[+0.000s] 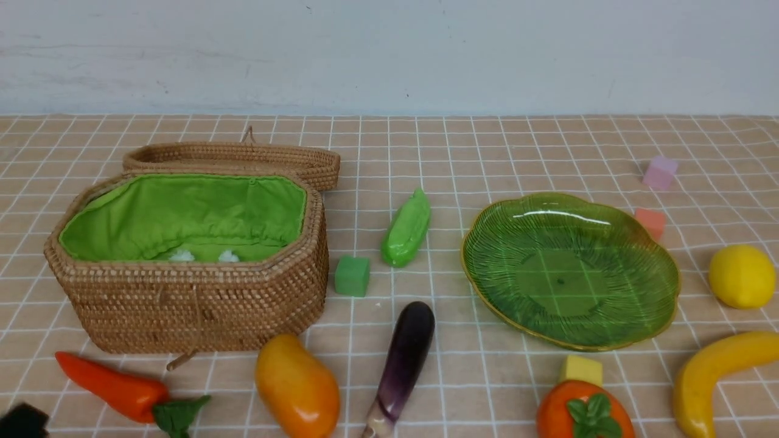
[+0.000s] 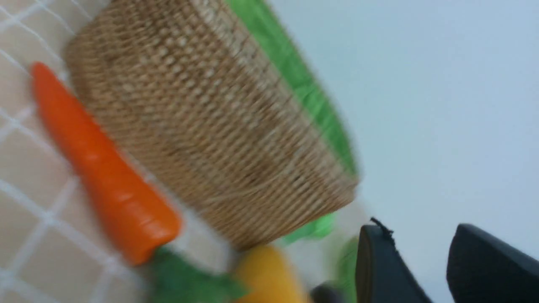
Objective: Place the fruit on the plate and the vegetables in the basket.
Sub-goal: Use the left arm to grab a carrot and put it into the left basket
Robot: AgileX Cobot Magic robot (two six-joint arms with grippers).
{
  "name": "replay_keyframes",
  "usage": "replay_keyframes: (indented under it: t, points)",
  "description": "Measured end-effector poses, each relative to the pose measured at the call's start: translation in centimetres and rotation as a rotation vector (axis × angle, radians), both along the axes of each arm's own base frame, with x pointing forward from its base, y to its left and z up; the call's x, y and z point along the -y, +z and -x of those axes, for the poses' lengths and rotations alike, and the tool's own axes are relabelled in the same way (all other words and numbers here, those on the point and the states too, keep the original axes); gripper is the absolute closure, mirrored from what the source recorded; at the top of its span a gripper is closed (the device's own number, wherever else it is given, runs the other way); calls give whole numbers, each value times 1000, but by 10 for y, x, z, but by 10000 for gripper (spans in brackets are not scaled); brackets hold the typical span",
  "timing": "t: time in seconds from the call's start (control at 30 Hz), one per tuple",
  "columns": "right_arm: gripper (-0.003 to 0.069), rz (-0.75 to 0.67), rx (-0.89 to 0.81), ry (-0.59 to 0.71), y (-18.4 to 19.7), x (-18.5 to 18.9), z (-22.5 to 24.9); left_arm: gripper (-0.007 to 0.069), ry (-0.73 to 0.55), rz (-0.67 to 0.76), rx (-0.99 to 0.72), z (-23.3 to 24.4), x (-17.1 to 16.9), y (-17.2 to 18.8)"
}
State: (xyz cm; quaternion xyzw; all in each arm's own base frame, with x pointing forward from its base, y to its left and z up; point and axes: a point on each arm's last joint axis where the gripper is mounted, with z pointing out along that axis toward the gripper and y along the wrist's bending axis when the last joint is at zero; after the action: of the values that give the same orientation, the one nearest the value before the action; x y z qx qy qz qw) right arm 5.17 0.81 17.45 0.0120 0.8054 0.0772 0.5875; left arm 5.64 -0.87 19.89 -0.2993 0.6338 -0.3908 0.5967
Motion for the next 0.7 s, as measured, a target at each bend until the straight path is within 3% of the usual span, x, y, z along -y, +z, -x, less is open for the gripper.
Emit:
replay_keyframes:
  t: [0.1,0.2,0.33,0.5,0.7]
  points:
    - [421,0,0,0,0,0,0,438,-2,40,23,1,0,9]
    - [421,0,0,0,0,0,0,498,-30,-32,21,3,3,27]
    - [421,0,0,0,0,0,0,638,-116,-346,-89,-4,9,63]
    - [421,0,0,0,0,0,0,638,-258,-564,-297,-28,17,84]
    - [421,0,1,0,0,0,0,638,-333,-667,-387,-48,21,87]
